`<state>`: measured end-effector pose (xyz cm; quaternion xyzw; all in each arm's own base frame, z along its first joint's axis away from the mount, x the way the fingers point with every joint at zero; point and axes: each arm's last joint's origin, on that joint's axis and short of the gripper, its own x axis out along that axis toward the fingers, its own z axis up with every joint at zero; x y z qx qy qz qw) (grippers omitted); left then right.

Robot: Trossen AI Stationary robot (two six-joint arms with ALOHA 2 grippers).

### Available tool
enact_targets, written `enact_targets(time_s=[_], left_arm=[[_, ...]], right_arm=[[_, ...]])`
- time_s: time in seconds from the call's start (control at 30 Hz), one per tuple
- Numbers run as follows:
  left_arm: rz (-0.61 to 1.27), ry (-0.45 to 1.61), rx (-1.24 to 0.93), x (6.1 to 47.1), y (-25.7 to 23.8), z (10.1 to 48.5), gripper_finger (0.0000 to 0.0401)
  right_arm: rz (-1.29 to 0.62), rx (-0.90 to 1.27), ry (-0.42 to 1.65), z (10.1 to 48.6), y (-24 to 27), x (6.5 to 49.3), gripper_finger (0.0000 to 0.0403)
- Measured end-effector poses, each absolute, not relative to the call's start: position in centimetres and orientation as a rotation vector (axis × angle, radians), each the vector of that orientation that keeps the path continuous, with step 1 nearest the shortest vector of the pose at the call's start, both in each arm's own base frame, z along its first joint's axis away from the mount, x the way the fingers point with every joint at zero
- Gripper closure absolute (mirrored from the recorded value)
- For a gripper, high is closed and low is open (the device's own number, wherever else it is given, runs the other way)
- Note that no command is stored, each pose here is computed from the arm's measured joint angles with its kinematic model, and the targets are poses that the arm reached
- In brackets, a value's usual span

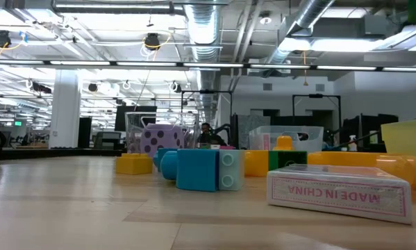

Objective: Pick & Place Toys
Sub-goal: Put the left green game piece into the bin

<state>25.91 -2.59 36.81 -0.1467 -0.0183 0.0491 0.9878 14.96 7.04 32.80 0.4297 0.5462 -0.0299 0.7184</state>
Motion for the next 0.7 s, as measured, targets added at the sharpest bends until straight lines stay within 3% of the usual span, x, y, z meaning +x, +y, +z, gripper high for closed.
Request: enact_targets(time_s=[0.57,0.7], left_arm=[[0.107,-0.038,-0.288,25.9,-2.5,36.8,0.0183],[0.116,-0.039,-0.288,25.9,-2.3,36.8,0.0187]], right_arm=[[-0.1,0.912,1.557,29.5,13.1,16.0,0.032],[0.008,0.823,1.607,28.4,15.0,16.8,0.032]])
